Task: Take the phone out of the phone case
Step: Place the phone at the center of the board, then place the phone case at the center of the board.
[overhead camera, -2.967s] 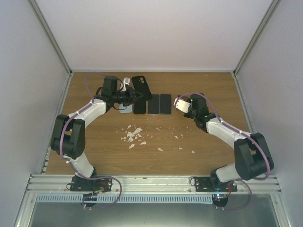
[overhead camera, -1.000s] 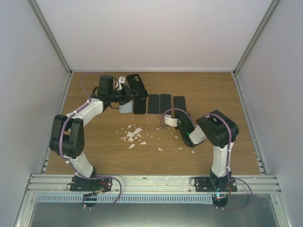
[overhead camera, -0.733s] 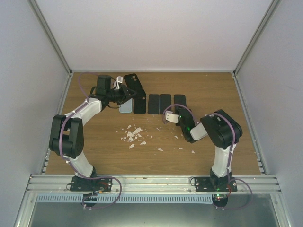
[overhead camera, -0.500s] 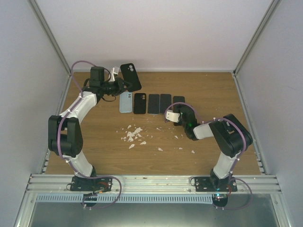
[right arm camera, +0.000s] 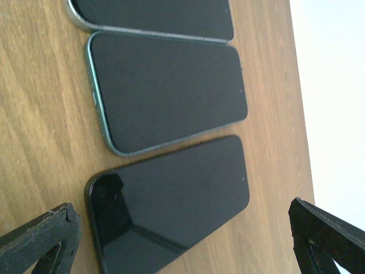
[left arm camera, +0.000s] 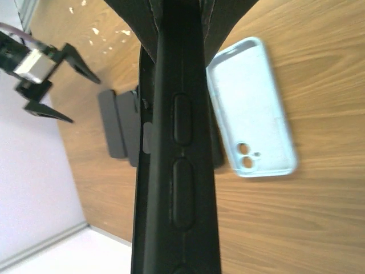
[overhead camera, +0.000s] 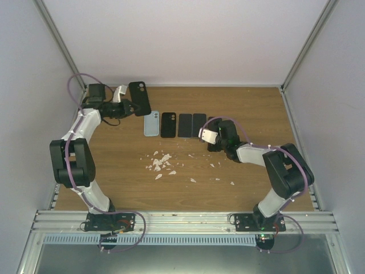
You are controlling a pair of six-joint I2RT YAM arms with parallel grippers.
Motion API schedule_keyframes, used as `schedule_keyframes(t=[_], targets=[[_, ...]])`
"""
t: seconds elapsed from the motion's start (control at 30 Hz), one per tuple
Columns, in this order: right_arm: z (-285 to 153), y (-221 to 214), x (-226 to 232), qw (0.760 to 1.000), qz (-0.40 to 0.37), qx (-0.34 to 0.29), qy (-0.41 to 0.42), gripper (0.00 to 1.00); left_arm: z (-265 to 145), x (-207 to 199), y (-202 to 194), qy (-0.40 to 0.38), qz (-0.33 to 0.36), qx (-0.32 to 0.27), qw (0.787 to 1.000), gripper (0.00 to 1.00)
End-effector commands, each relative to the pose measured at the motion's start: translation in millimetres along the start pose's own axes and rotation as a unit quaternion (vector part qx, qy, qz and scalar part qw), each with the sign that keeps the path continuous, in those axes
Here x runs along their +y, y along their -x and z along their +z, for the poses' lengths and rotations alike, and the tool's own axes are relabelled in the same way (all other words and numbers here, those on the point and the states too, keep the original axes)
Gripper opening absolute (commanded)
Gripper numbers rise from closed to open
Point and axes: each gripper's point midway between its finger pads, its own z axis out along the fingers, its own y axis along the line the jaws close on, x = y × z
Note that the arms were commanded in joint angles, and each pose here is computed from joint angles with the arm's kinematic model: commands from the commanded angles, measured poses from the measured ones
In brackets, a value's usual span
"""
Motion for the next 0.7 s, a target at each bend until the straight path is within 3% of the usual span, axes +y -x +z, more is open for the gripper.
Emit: schedule_keyframes(t=[0.0,0.27,0.67], targets=[[-17.9,1.7,-13.0,0.999,0.044,-0.011,0.021,1.00,-13.7,33.2,-0.4,0.033,0.040,0.012,0.999,0.00],[-47.8,16.2,-55.0,0.992,0.123,-0.039,0.001,1.00,0.2,83.4,-28.9,0.051,0.012,0.065,0.997,0.00],[-61.2,14.7,-62.3,0.984,0.173,-0.041,0.009,1.00,37.2,120.7,-66.4,0.018,-0.057,0.147,0.987,0.00]])
